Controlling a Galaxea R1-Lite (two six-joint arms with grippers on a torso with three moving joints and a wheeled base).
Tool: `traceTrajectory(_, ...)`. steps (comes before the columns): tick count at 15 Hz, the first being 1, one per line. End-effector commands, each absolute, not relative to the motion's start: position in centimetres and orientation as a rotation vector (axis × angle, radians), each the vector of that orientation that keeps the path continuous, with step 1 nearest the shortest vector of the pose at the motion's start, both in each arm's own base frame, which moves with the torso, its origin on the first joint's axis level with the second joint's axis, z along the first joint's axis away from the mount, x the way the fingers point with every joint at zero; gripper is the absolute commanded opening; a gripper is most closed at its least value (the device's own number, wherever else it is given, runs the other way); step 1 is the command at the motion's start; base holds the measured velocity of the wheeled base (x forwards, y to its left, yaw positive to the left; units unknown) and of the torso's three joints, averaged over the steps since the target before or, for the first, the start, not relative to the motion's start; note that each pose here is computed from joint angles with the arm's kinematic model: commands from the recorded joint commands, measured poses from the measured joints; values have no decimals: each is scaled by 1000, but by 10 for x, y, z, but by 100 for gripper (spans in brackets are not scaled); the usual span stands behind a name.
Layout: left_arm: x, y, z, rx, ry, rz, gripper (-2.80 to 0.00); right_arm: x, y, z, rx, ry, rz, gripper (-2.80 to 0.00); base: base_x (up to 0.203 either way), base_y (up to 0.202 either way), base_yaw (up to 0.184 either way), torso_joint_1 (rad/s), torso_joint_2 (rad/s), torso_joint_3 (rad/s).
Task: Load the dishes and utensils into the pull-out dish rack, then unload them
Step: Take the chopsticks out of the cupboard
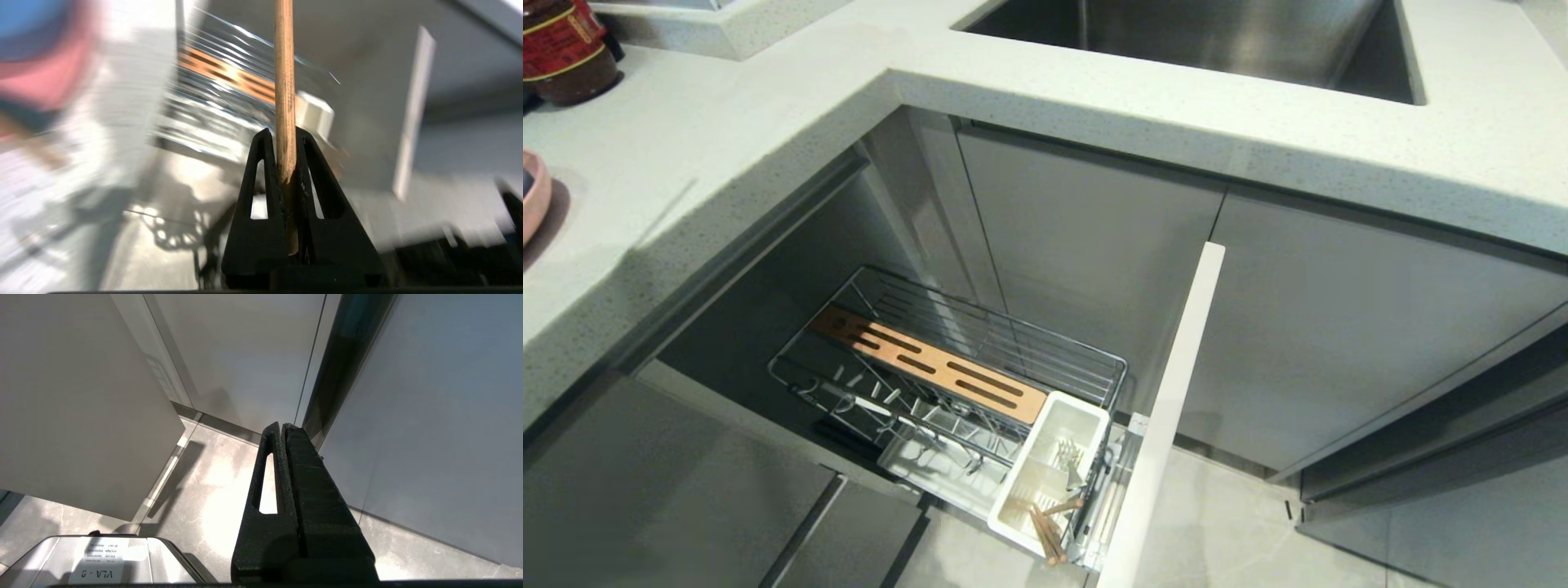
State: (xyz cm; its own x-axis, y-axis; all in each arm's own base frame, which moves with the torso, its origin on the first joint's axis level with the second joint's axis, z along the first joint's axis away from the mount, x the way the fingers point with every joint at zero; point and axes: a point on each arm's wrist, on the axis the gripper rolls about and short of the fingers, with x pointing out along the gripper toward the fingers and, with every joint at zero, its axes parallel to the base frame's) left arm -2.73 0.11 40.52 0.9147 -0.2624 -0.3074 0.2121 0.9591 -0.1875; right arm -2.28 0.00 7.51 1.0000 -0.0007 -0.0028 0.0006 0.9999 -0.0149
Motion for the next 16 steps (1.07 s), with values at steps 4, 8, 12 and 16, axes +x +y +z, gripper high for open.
traceTrajectory(4, -35, -16, 405, -219, 222, 248, -280, -23, 0, 75, -15, 3, -2, -280, 0, 0, 0, 0, 0, 0)
traceTrajectory(8, -12, -14, 388, -301, 280, 621, -280, -23, 0, 75, -16, 3, 0, -280, 0, 0, 0, 0, 0, 0)
traceTrajectory(12, 1, -1, 368, -352, 379, 764, -280, -23, 0, 75, -15, 3, 0, -280, 0, 0, 0, 0, 0, 0)
traceTrajectory(16, 15, 13, 360, -390, 454, 763, -280, -23, 0, 75, -15, 3, 0, -280, 0, 0, 0, 0, 0, 0)
